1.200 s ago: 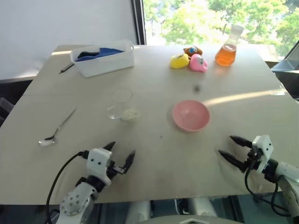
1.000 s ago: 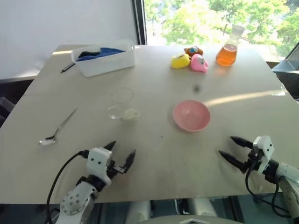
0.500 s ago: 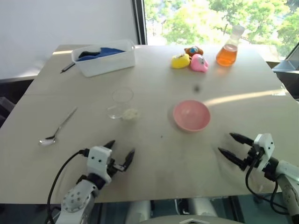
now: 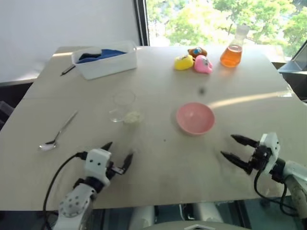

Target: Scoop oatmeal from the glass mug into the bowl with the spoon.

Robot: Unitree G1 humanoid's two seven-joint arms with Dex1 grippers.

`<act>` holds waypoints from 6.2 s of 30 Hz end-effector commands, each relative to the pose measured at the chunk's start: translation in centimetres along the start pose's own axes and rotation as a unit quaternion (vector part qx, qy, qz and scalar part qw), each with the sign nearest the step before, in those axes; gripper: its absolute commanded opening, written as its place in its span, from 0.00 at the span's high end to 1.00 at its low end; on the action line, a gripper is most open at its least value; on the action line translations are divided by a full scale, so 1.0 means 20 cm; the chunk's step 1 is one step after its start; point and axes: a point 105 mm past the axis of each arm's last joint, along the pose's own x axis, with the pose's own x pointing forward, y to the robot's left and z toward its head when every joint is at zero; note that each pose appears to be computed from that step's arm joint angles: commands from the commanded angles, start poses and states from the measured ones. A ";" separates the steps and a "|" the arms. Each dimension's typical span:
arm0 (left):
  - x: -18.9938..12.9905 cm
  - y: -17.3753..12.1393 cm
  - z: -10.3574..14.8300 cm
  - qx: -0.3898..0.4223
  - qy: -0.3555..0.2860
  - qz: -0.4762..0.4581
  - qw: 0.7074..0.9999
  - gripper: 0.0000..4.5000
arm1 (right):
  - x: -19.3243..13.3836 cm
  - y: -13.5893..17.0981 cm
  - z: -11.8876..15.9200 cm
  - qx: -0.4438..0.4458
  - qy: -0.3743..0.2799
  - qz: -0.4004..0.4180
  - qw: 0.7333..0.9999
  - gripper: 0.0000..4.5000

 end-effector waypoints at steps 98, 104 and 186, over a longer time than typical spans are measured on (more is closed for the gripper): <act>0.32 -0.36 1.34 0.262 -0.301 -0.294 0.869 1.00 | 0.56 0.11 1.15 0.091 -0.236 0.068 0.965 0.18; 0.34 -0.35 1.36 0.257 -0.309 -0.281 0.871 1.00 | 0.55 0.10 1.14 0.094 -0.234 0.062 0.966 0.84; 0.38 0.26 0.38 0.025 -0.166 0.086 0.982 0.73 | 0.48 -0.28 1.00 0.149 -0.226 -0.095 0.958 1.00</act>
